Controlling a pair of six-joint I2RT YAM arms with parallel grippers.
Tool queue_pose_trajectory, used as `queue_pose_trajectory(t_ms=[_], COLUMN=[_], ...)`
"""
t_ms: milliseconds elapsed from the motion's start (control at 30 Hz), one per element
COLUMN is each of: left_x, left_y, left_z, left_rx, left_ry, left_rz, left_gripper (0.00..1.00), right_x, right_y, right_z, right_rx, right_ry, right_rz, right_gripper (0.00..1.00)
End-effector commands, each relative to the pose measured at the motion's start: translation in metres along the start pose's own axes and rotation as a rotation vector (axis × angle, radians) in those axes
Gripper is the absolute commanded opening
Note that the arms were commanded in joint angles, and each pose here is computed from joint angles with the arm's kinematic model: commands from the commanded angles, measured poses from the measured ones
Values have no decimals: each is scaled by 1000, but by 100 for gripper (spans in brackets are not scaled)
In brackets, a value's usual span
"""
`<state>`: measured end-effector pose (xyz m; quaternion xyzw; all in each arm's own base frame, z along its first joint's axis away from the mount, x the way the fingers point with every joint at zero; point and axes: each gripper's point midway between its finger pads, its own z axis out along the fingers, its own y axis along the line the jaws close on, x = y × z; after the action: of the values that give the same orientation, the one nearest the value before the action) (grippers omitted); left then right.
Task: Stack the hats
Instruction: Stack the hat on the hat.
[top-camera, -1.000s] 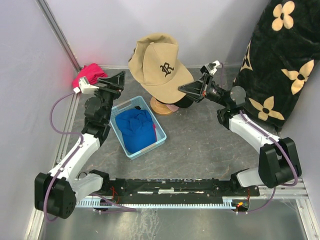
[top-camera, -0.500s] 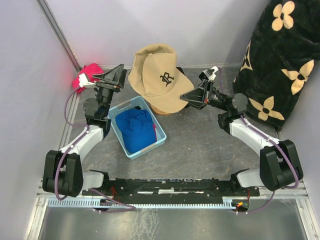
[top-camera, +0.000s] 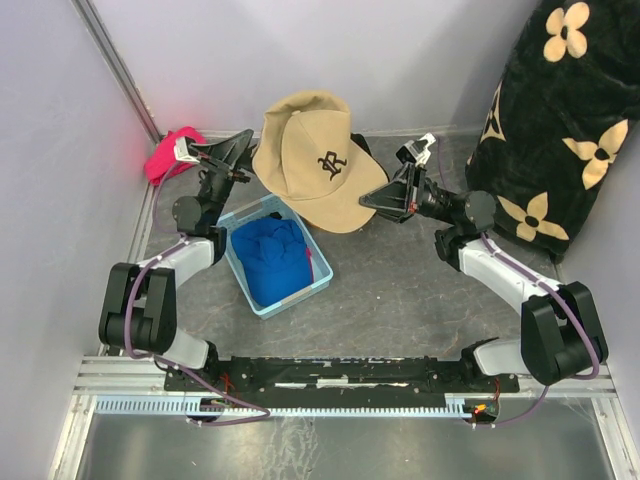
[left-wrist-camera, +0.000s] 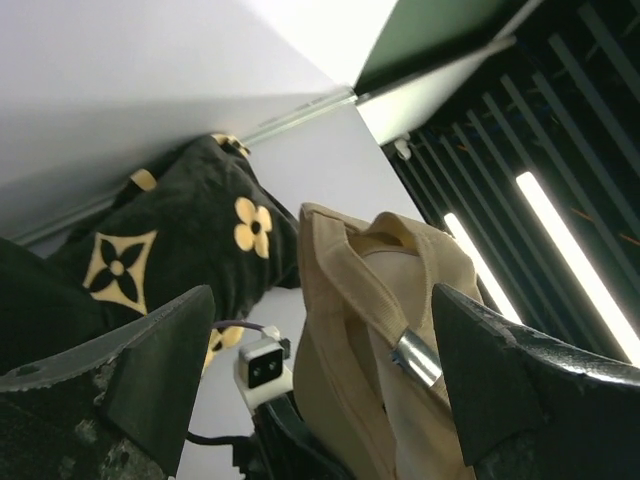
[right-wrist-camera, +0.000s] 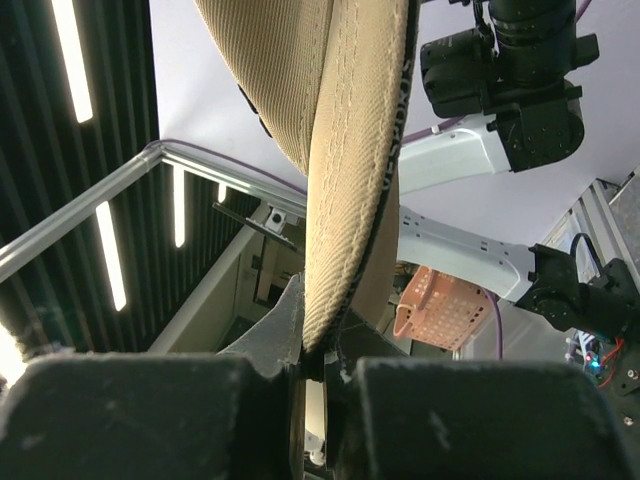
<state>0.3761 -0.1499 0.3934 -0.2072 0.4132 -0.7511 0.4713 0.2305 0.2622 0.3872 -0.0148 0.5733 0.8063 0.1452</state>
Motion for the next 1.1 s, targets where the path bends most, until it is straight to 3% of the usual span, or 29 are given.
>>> queue_pose_trajectory(t_ms=[0,233,433,500,667,733,1067], left_x=[17,23,25,25,22,19,18], left_y=[-52,-59,-58,-57,-53,-49,-28], left_z=[6,6,2,3,6,7,20], left_rx=[176,196,227,235,259,257,221], left_ry=[118,156,184,190,187,176,184], left_rz=[-25,-38,-64,-70,-79,-76,-27], left_gripper=[93,90,78,68,30,20,8], right_x=[10,4,-3,-5,-9,-10,-57], right_y=[22,16,6,4,-6,-11,-27], right_z=[7,12,15,16,16,14,-27], right_rx=[-68,-70,-69,-76,-81,-75,67], right_ry=[42,45,43,45,49,47,-127], right_rz=[-140,-145,-141,-140,-125,-119,-176], right_gripper=[2,2,2,2,2,2,2])
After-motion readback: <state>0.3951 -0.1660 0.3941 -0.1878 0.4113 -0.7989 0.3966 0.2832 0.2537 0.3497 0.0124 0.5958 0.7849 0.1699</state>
